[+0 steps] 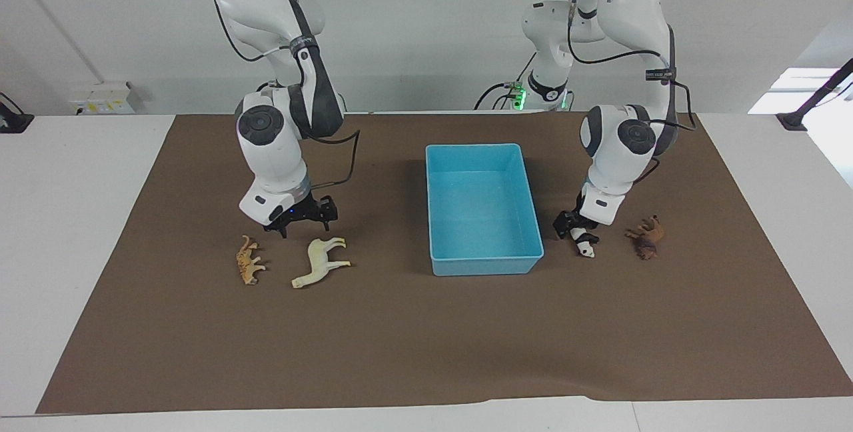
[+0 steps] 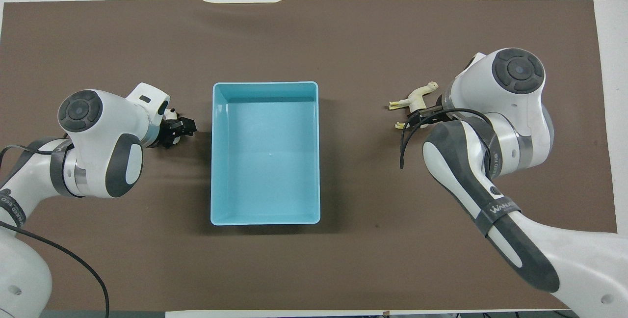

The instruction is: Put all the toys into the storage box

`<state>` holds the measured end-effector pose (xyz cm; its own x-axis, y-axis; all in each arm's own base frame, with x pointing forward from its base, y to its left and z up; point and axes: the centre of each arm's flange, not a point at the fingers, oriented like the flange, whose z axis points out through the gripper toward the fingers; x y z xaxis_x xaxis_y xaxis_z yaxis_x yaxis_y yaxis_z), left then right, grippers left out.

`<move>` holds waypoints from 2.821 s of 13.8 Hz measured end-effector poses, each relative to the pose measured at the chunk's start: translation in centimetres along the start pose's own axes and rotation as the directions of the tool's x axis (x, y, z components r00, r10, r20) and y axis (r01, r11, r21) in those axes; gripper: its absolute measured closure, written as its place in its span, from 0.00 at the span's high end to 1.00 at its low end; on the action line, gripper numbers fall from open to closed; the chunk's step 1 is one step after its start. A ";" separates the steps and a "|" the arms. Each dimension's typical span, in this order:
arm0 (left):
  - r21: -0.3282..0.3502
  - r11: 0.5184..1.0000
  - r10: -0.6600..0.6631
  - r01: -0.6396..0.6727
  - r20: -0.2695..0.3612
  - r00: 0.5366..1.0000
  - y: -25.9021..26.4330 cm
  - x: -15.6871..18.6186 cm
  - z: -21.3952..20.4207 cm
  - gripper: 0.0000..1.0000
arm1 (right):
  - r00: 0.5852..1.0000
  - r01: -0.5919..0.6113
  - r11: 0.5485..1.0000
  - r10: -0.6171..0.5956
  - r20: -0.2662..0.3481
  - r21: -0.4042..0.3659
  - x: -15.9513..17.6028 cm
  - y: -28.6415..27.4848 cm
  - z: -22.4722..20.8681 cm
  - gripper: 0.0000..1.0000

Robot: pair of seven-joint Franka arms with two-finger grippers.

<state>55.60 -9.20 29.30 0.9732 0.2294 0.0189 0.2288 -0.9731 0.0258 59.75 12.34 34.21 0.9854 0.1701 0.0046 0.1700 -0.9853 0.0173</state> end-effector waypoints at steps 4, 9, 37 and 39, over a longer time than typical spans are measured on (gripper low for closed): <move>0.002 1.000 -0.003 0.003 0.002 1.000 -0.2 0.1 -0.1 0.70 | 1.000 0.025 1.000 -0.025 -0.002 0.002 0.7 -1.6 2.6 1.00; 0.007 1.000 -0.008 0.008 0.013 1.000 -0.4 0.1 -0.5 0.54 | 0.999 0.025 1.000 -0.025 -0.020 0.003 1.1 -1.6 3.1 1.00; 0.053 0.996 -0.080 0.078 0.036 0.996 -10.6 6.7 -16.3 1.00 | 1.000 -0.016 0.999 0.016 -0.005 0.033 1.1 -19.3 -17.0 0.48; 0.059 0.998 -0.013 0.012 0.021 1.000 -16.2 7.9 -14.9 1.00 | 1.000 0.010 0.997 -0.009 -0.020 0.071 0.2 -25.9 -16.1 0.48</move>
<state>59.22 8.67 43.95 0.9703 0.2418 -0.0028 0.2416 -0.9698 -0.0332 55.39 38.20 49.91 0.9835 0.1793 0.0245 0.1804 -0.9822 -0.0533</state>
